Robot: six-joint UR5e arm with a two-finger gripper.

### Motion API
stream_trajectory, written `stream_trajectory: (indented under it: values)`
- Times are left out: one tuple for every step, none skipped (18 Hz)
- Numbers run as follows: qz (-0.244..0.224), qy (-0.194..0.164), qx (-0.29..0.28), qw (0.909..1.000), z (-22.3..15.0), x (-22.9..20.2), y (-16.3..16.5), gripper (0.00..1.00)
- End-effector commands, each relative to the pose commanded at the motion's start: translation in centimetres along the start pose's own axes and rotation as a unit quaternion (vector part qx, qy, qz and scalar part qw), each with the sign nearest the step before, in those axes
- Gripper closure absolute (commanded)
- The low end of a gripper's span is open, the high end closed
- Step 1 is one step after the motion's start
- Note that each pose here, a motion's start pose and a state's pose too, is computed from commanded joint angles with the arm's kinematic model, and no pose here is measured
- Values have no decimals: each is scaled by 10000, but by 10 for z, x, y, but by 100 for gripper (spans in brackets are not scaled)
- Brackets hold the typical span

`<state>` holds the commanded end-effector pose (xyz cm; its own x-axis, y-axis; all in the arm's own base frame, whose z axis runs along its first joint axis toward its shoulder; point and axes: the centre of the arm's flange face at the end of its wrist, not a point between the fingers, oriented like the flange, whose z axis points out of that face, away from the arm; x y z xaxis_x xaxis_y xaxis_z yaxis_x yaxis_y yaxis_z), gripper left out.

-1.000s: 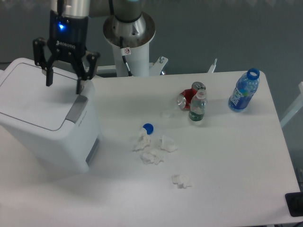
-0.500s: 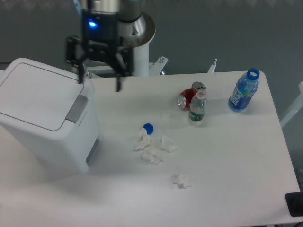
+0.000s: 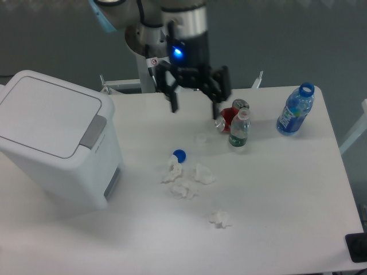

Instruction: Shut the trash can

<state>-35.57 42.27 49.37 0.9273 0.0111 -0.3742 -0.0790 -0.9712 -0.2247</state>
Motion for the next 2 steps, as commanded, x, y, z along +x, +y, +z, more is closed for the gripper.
stream_trajectory:
  values:
    - [23, -18, -41, 10000, 2, -1, 0, 0]
    - [17, -7, -52, 10000, 4, -1, 0, 0]
